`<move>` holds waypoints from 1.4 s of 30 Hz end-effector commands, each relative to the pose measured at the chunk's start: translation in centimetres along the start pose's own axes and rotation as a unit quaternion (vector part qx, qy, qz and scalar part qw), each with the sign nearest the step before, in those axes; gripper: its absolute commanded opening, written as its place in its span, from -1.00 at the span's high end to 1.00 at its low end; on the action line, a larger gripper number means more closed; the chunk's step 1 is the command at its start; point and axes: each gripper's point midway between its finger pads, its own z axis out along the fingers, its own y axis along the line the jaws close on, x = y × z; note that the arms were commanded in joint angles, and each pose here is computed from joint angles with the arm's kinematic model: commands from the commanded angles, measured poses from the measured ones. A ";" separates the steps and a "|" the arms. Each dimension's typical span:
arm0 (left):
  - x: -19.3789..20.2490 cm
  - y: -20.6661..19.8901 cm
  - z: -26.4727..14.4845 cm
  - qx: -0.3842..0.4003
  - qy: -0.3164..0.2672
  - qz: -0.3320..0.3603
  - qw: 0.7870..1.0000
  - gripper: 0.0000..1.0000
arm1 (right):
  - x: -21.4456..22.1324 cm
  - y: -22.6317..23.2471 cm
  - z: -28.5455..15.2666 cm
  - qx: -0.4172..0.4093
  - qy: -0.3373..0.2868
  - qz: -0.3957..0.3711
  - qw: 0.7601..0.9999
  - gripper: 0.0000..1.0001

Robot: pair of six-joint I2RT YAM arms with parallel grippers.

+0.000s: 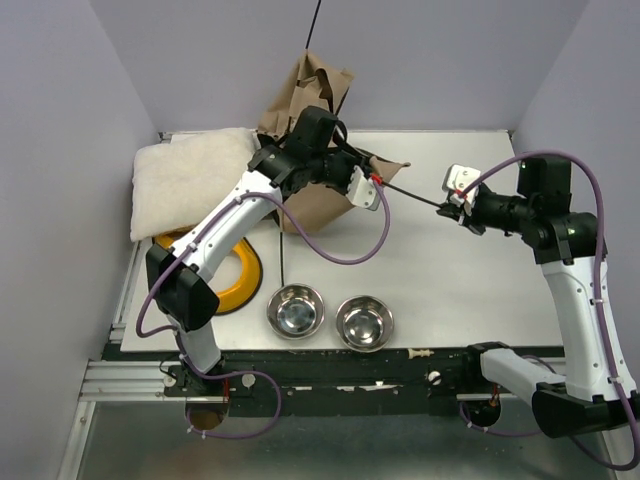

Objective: Set up the pet tent

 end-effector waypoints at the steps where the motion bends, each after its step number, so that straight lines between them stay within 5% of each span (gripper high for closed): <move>1: -8.3 0.8 1.8 -0.006 -0.094 0.038 0.995 0.74 | -2.1 0.4 0.8 -0.029 -0.051 -0.013 0.998 0.99; 12: -16.3 1.2 5.3 -0.014 -0.166 0.046 0.985 0.96 | -2.7 0.6 2.6 -0.048 -0.070 -0.005 0.996 0.99; 25: -21.9 -1.9 7.1 0.024 -0.215 0.051 0.975 1.00 | -5.7 0.9 4.3 -0.061 -0.112 0.013 0.992 0.99; 27: -20.6 -2.1 6.6 0.031 -0.197 0.051 0.979 1.00 | -5.4 0.8 3.9 -0.055 -0.100 0.023 0.993 0.98; 30: -17.6 -1.8 5.3 0.032 -0.164 0.043 0.985 1.00 | -3.9 1.1 2.6 -0.025 -0.059 0.031 0.997 0.05; 33: -14.1 -1.7 4.2 0.040 -0.128 0.048 0.990 1.00 | -2.3 1.1 0.9 0.016 -0.030 0.032 0.999 -0.20; 42: -8.7 -1.2 2.2 0.036 -0.074 0.051 0.995 1.00 | 1.5 0.4 -3.2 0.042 0.063 0.033 0.997 0.11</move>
